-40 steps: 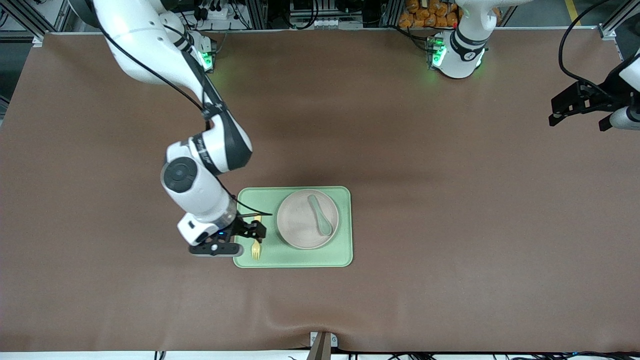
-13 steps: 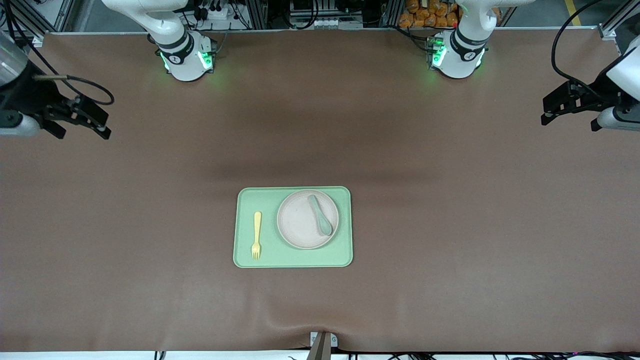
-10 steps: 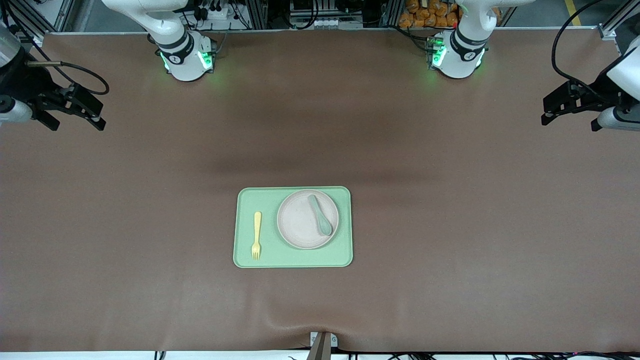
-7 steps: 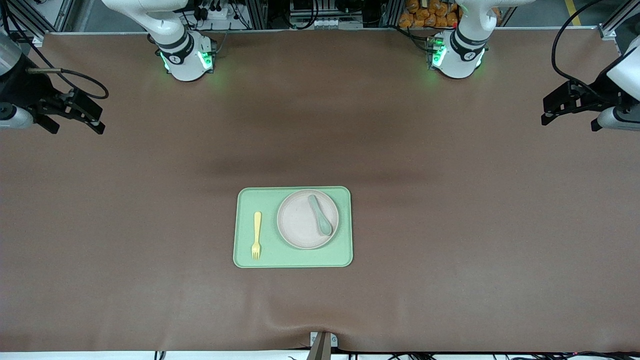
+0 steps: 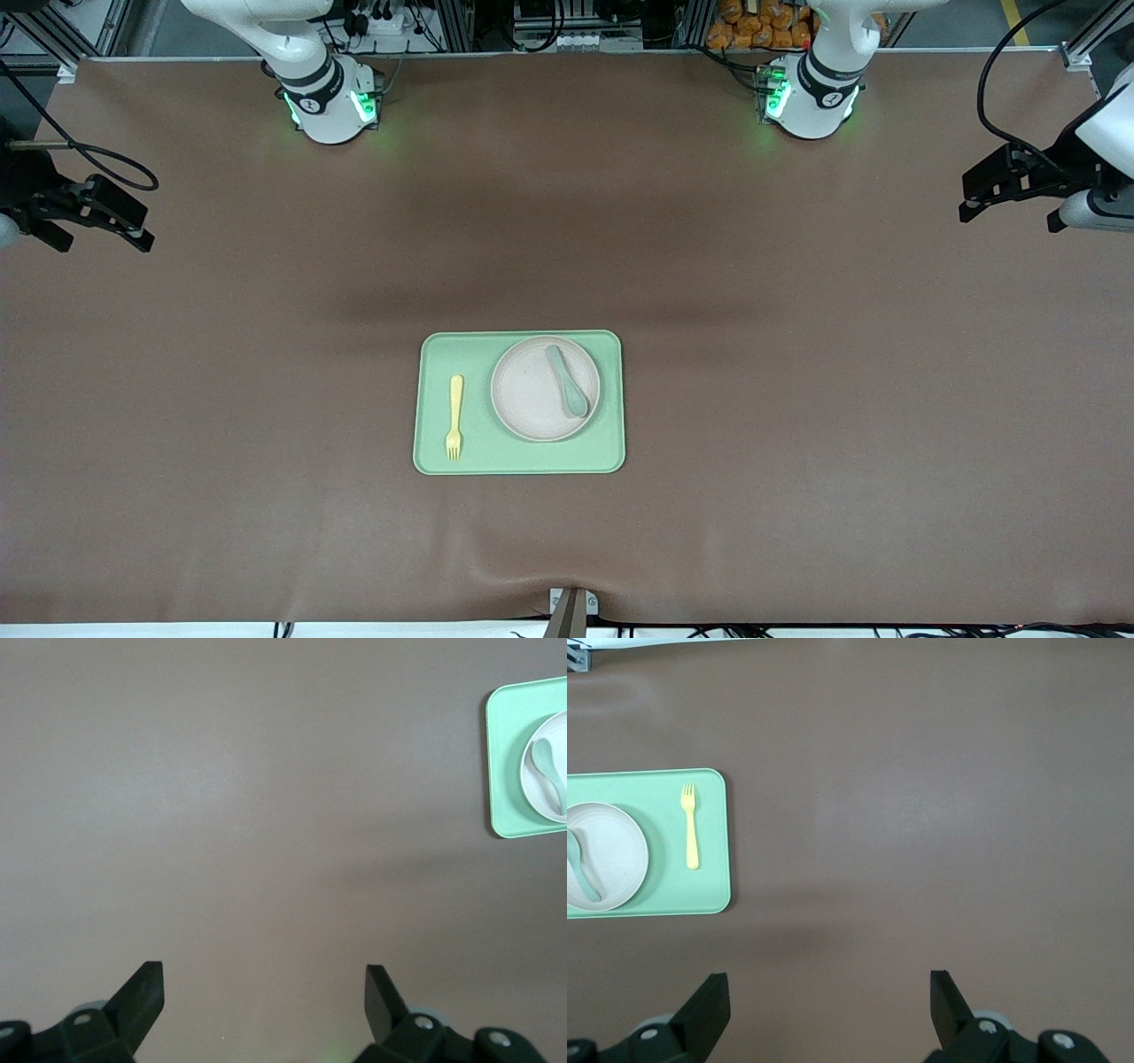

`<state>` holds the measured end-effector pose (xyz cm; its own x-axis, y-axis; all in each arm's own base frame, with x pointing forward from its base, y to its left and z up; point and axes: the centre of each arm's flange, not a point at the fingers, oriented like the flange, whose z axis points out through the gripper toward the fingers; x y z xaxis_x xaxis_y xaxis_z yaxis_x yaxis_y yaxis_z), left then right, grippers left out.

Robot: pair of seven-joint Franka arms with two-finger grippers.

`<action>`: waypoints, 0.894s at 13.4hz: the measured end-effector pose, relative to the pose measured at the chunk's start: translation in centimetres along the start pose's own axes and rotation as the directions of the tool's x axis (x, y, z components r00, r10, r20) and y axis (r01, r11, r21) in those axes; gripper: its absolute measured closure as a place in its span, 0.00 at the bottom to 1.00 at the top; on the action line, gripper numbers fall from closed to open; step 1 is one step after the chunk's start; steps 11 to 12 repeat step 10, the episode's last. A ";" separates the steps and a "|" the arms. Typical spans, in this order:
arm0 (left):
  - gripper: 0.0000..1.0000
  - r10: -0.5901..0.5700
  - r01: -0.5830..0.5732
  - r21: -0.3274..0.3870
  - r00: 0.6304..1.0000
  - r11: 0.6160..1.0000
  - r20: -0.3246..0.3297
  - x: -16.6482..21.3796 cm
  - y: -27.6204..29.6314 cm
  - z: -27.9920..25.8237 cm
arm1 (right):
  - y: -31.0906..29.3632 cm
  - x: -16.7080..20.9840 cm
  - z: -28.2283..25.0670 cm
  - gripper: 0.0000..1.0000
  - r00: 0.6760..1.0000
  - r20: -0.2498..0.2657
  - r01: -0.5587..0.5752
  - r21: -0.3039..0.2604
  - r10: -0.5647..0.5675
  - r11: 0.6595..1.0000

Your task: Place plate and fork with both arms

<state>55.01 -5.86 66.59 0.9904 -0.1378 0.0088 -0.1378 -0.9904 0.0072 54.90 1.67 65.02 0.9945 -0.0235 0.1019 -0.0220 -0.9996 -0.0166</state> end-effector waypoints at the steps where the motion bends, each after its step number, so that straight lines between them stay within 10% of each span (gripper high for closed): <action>1: 0.00 0.000 0.000 0.000 1.000 1.000 0.000 0.0 0.0 0.0 | 0.0 0.0 0.0 0.00 1.000 0.000 0.000 0.000 0.000 1.000; 12: 0.00 -0.018 0.018 0.000 1.000 1.000 0.000 0.0 0.0 0.0 | 0.0 -0.1 0.1 0.00 1.000 0.005 0.001 0.000 -0.001 1.000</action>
